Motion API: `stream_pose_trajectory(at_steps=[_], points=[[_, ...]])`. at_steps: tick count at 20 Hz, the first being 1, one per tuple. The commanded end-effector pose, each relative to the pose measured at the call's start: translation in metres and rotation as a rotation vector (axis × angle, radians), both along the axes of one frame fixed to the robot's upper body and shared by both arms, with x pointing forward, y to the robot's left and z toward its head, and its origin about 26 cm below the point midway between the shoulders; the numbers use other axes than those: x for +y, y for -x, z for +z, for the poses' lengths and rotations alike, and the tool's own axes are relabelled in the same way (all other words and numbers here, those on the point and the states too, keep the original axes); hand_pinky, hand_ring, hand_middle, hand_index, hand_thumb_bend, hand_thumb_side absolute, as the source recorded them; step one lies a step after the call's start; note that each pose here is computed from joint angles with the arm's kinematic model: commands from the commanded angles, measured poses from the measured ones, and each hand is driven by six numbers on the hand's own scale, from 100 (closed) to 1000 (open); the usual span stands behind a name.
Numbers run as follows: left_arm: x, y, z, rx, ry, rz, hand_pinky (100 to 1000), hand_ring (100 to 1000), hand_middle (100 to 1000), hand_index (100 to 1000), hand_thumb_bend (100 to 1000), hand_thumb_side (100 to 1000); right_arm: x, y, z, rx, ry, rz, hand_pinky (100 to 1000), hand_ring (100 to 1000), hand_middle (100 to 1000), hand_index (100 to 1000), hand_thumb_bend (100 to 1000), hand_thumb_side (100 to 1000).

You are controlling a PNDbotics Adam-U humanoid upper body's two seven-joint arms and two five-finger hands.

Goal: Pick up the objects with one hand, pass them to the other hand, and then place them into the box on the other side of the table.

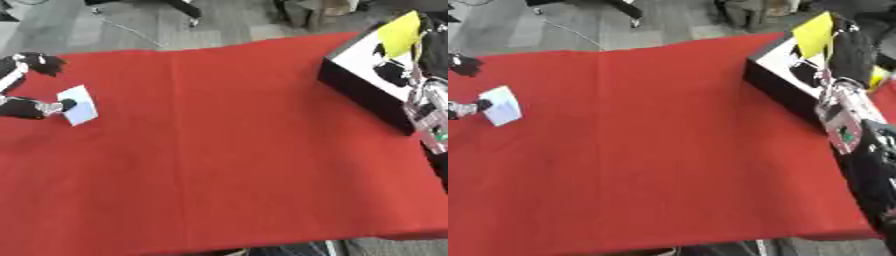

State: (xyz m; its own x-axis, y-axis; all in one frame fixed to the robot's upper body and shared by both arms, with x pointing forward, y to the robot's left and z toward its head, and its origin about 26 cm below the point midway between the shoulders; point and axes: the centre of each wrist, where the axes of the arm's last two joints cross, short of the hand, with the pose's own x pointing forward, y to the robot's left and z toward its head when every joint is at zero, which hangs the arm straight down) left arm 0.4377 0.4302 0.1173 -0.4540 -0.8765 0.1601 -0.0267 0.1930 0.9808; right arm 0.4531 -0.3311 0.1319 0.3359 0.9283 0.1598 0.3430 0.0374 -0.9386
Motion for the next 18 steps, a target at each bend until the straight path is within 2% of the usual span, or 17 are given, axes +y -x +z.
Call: stream_pose_trajectory(at_steps=[1, 4, 6, 9, 11, 13, 15, 18], points=[[0.015, 0.000, 0.015, -0.046, -0.082, 0.047, 736, 687, 689, 863, 557, 536, -0.028, -0.003, 0.017, 0.156, 0.104, -0.044, 1000, 998, 951, 1000, 644, 746], [0.018, 0.002, 0.010, -0.050, -0.109, 0.071, 737, 688, 690, 864, 560, 536, -0.035, -0.003, 0.034, 0.312, 0.222, -0.037, 1000, 1000, 989, 1000, 657, 723], [0.020, 0.003, 0.008, -0.054, -0.120, 0.086, 736, 688, 689, 864, 562, 536, -0.034, -0.001, 0.050, 0.385, 0.303, -0.036, 1000, 1000, 1000, 1000, 661, 688], [0.024, 0.005, 0.005, -0.058, -0.132, 0.107, 737, 688, 687, 863, 565, 535, -0.027, 0.003, 0.077, 0.432, 0.452, -0.045, 1000, 1000, 1000, 1000, 655, 606], [0.026, 0.005, 0.004, -0.064, -0.136, 0.118, 738, 690, 690, 865, 567, 534, -0.018, 0.010, 0.095, 0.385, 0.557, -0.055, 1000, 1000, 1000, 1000, 636, 582], [0.029, 0.006, 0.004, -0.072, -0.138, 0.130, 740, 693, 696, 868, 567, 529, -0.003, 0.023, 0.114, 0.243, 0.684, -0.054, 1000, 1000, 970, 1000, 561, 509], [0.030, 0.007, 0.004, -0.080, -0.138, 0.141, 744, 705, 717, 872, 572, 523, 0.014, 0.037, 0.125, 0.107, 0.779, -0.030, 1000, 1000, 954, 1000, 535, 493], [0.033, 0.007, 0.005, -0.090, -0.147, 0.164, 749, 732, 770, 885, 584, 505, 0.046, 0.064, 0.136, -0.086, 0.873, 0.072, 1000, 1000, 938, 996, 493, 483]])
